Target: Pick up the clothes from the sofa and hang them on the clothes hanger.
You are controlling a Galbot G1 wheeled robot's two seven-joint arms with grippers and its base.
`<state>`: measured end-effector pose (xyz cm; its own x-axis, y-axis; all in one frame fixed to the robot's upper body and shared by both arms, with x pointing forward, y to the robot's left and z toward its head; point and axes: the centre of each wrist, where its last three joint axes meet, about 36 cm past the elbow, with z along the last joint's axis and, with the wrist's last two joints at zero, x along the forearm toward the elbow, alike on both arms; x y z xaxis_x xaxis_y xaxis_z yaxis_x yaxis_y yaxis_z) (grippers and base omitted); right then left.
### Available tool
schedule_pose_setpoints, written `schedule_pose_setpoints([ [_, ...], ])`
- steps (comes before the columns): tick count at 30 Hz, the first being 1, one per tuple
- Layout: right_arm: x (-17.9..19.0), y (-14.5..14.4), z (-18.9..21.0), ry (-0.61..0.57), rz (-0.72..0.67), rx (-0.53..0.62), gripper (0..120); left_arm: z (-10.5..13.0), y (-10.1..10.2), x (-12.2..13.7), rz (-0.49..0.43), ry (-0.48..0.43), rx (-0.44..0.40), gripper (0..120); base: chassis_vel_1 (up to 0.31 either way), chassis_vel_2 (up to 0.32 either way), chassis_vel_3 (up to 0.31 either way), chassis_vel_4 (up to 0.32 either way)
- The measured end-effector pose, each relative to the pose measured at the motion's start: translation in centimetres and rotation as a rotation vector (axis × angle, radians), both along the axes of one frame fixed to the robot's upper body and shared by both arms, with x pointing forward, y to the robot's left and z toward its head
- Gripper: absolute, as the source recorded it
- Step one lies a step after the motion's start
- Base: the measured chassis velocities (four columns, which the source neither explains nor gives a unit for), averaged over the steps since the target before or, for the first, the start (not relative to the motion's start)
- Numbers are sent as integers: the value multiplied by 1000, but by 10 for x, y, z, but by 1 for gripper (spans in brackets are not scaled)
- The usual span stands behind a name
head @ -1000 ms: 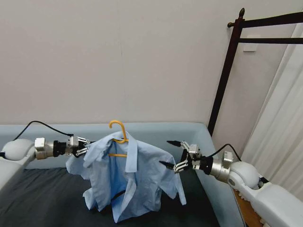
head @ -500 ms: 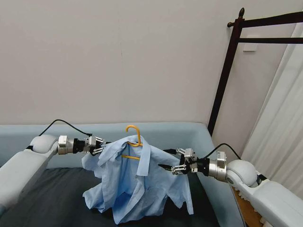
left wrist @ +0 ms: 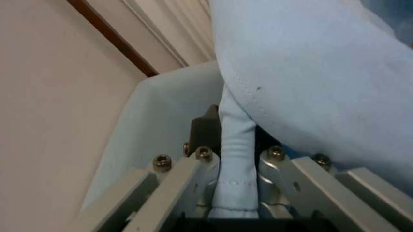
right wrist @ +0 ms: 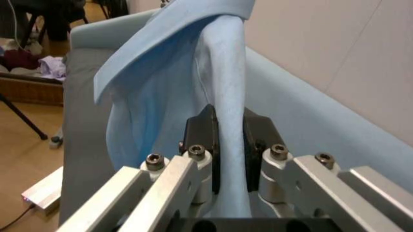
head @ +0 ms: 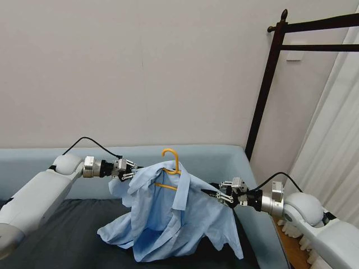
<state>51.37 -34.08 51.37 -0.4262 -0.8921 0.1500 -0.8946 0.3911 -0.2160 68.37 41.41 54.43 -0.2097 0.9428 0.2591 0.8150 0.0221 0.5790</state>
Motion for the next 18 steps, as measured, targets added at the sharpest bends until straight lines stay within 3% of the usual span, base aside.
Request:
schedule_pose_setpoints([
  [3,-2,-1,1,0,2,6,8,-2,-1,0,-1,-14,-22,5,0,0,0,0],
  [7,-6,-5,13,-5,-9,43,8,-3,9,-1,16,-62,-67,25,0,0,0,0],
  [9,-7,-6,15,-7,-12,47,8,-2,12,-1,21,-71,-71,26,0,0,0,0],
  [12,-8,-11,26,-23,-27,64,8,1,25,-3,53,-103,-95,36,0,0,0,0],
  [17,-20,-21,46,-48,-60,116,8,5,65,-16,184,-164,-197,59,0,0,0,0],
  [18,-20,-21,46,-48,-60,116,8,5,65,-16,184,-164,-197,59,0,0,0,0],
])
